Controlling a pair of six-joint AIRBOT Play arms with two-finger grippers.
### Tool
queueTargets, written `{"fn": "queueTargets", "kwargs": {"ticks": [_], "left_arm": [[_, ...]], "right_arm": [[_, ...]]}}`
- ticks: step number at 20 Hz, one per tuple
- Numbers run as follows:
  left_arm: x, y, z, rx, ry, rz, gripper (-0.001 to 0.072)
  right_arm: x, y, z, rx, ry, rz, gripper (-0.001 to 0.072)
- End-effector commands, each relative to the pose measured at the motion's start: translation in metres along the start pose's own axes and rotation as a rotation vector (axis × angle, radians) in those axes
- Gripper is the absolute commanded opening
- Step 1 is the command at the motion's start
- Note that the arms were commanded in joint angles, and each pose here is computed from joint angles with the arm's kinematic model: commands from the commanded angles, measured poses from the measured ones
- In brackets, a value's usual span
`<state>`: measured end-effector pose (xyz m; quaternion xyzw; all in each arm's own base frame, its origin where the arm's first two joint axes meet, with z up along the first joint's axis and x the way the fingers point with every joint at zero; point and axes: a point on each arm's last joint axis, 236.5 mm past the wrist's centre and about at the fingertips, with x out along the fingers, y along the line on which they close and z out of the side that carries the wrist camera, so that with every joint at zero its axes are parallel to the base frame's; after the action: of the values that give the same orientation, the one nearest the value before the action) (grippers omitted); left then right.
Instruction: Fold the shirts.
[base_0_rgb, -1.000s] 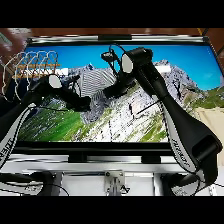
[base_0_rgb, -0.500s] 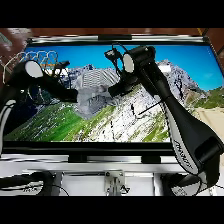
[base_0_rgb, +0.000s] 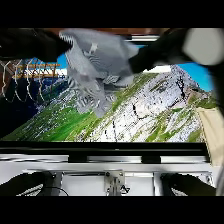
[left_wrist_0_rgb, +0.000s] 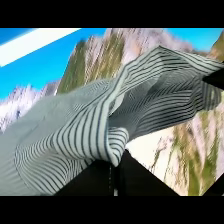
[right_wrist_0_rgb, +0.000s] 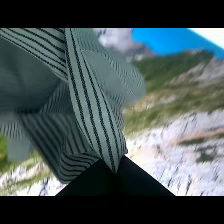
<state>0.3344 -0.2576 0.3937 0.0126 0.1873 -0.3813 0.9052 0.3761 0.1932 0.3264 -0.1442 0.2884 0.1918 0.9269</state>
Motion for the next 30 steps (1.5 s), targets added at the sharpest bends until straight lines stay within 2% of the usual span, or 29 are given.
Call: {"fn": "queueTargets", "kwargs": {"ticks": [1,3,5,7,11,13,15,18,19,20,21,25,27,30], "left_arm": [[-0.065,-0.073,0.082,0.111,-0.315,-0.123,0.0057],[-0.081,-0.090,0.084,0.136,-0.344,-0.157,0.0057],[-0.087,-0.087,0.067,0.150,-0.280,-0.144,0.0057],[-0.076,-0.065,0.032,0.138,-0.133,-0.065,0.0057],[-0.021,-0.008,-0.079,0.109,0.285,0.088,0.0057],[0.012,0.019,-0.140,0.094,0.462,0.148,0.0057],[0.038,0.047,-0.201,0.025,0.604,0.211,0.0057],[0.072,0.072,-0.266,-0.097,0.655,0.267,0.0057],[0.082,0.074,-0.280,-0.124,0.647,0.275,0.0057],[0.091,0.073,-0.291,-0.153,0.637,0.269,0.0057],[0.098,0.069,-0.297,-0.179,0.622,0.251,0.0056],[0.109,0.067,-0.306,-0.206,0.612,0.234,0.0057],[0.110,0.072,-0.307,-0.212,0.611,0.242,0.0057],[0.109,0.075,-0.307,-0.219,0.610,0.249,0.0057]], "right_arm": [[-0.135,-0.038,0.071,0.079,-0.458,-0.061,0.0078],[-0.185,-0.039,0.076,0.103,-0.569,-0.030,0.0079],[-0.192,-0.036,0.052,0.114,-0.496,-0.004,0.0079],[-0.162,-0.017,0.004,0.121,-0.255,0.058,0.0079],[-0.084,0.052,-0.095,0.110,0.314,0.257,0.0079],[-0.034,0.064,-0.136,0.081,0.521,0.257,0.0079],[0.014,0.073,-0.181,0.034,0.696,0.248,0.0079],[0.068,0.095,-0.231,0.041,0.821,0.282,0.0090],[0.083,0.100,-0.240,0.048,0.835,0.288,0.0189],[0.094,0.102,-0.244,0.049,0.838,0.282,0.0388],[0.105,0.098,-0.245,0.044,0.830,0.257,0.0522],[0.130,0.076,-0.232,0.082,0.738,0.131,0.0524],[0.129,0.090,-0.230,0.137,0.740,0.173,0.0638],[0.133,0.108,-0.221,0.236,0.711,0.221,0.0638]]}}
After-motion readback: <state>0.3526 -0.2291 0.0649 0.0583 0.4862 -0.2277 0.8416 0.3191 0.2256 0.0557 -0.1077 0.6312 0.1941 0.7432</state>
